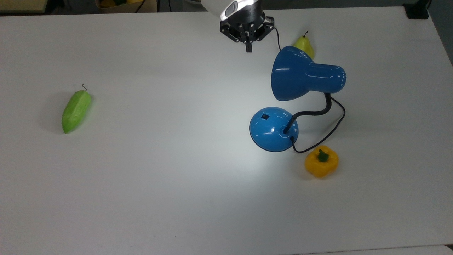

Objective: Turn off lamp
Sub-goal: 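Lower the gripper onto the switch on the blue lamp base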

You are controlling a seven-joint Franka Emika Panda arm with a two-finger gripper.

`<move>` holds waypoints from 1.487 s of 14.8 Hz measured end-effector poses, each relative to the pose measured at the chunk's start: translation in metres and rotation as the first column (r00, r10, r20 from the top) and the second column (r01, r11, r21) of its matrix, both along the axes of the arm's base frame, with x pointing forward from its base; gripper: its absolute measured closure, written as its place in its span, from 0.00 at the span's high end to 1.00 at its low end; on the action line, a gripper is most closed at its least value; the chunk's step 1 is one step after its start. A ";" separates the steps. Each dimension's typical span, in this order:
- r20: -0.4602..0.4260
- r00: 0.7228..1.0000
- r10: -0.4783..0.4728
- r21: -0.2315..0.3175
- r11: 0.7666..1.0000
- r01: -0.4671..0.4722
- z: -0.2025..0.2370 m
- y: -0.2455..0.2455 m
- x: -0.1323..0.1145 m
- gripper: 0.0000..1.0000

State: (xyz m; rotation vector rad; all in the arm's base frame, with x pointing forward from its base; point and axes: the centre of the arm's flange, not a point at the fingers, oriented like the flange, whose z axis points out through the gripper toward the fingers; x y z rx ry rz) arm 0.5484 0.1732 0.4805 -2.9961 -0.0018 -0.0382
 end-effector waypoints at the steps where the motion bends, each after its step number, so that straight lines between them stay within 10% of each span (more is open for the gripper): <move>1: 0.014 0.999 -0.031 0.004 1.000 0.031 -0.011 0.003 0.004 0.01; 9: 0.129 0.952 -0.278 0.126 0.957 0.262 -0.086 0.018 0.019 0.01; 13: 0.131 0.899 -0.418 0.202 0.899 0.389 -0.108 0.021 0.029 0.01; 22: 0.194 0.873 -0.448 0.265 0.880 0.393 -0.139 0.044 0.036 0.01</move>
